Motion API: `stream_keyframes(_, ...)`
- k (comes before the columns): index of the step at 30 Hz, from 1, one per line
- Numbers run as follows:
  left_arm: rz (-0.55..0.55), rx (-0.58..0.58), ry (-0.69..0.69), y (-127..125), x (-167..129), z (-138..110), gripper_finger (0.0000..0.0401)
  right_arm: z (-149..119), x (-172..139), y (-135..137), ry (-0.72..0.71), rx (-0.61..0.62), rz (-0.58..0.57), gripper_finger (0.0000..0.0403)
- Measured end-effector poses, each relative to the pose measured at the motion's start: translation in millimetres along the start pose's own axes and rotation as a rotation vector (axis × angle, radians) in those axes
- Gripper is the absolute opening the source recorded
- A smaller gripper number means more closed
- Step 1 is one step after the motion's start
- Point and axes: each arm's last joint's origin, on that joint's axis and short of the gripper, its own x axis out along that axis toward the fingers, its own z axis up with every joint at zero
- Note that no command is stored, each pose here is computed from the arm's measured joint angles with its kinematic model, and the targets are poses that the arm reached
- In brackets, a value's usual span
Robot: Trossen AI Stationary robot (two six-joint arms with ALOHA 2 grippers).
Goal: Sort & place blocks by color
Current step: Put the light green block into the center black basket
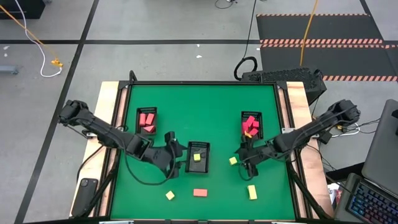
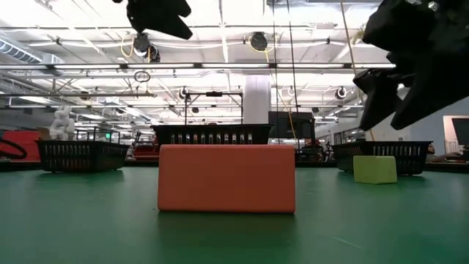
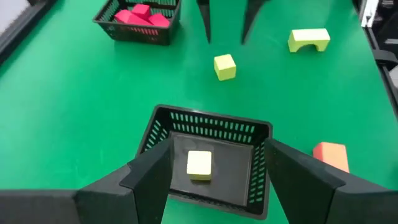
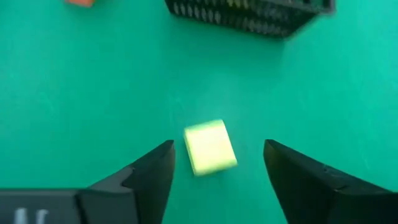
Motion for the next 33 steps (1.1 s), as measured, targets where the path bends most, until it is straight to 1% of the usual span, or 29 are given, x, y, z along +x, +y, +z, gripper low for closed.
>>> stream_keyframes(3, 0.028, -0.013, -0.035, -3.7, -2.0, 0.7, 0.0251, 3.5, 7.4, 2.4, -0.028, -0.007, 0.012, 0.0273)
stream_keyframes(5, 0.029, -0.018, -0.039, -5.0, -2.8, 0.5, 0.0251, 2.2, 13.6, 4.1, -0.009, -0.007, 0.032, 0.029)
stream_keyframes(7, 0.022, -0.032, -0.032, -6.9, -3.8, -0.9, 0.0251, -1.5, 19.6, 4.8, 0.027, 0.002, 0.028, 0.0301)
stream_keyframes(9, 0.019, -0.046, -0.023, -9.4, -3.0, -3.0, 0.0251, -4.0, 25.0, 5.6, 0.052, 0.006, 0.033, 0.0306)
stream_keyframes(13, -0.002, -0.03, -0.016, -17.1, -6.0, -7.0, 0.025, -6.6, 34.4, 6.5, 0.074, 0.013, 0.032, 0.0305)
stream_keyframes(17, -0.006, -0.022, 0.003, -22.2, -4.1, -11.4, 0.025, -11.5, 43.9, 5.1, 0.116, 0.05, 0.017, 0.028)
stream_keyframes(20, -0.007, -0.028, -0.004, -23.3, -5.6, -11.3, 0.0251, -14.5, 48.9, 5.2, 0.14, 0.053, 0.013, 0.0246)
stream_keyframes(22, -0.009, -0.031, -0.001, -23.7, -5.7, -11.7, 0.0251, -15.0, 50.5, 5.6, 0.143, 0.044, 0.016, 0.0207)
stream_keyframes(25, 0.0, -0.03, -0.006, -23.0, -5.3, -11.4, 0.025, -14.1, 49.5, 5.8, 0.136, 0.03, 0.022, 0.0122)
stream_keyframes(29, 0.022, -0.023, -0.012, -22.5, -5.4, -11.6, 0.0251, -9.4, 41.5, 4.1, 0.095, 0.028, 0.012, 0.0118)
stream_keyframes(31, 0.034, -0.01, -0.017, -22.1, -5.4, -11.4, 0.025, -1.7, 34.4, 3.7, 0.023, 0.031, 0.01, 0.0118)
stream_keyframes(33, 0.054, 0.023, -0.027, -21.1, -5.1, -10.6, 0.0251, 9.2, 25.8, 4.3, -0.082, 0.009, 0.033, 0.0118)
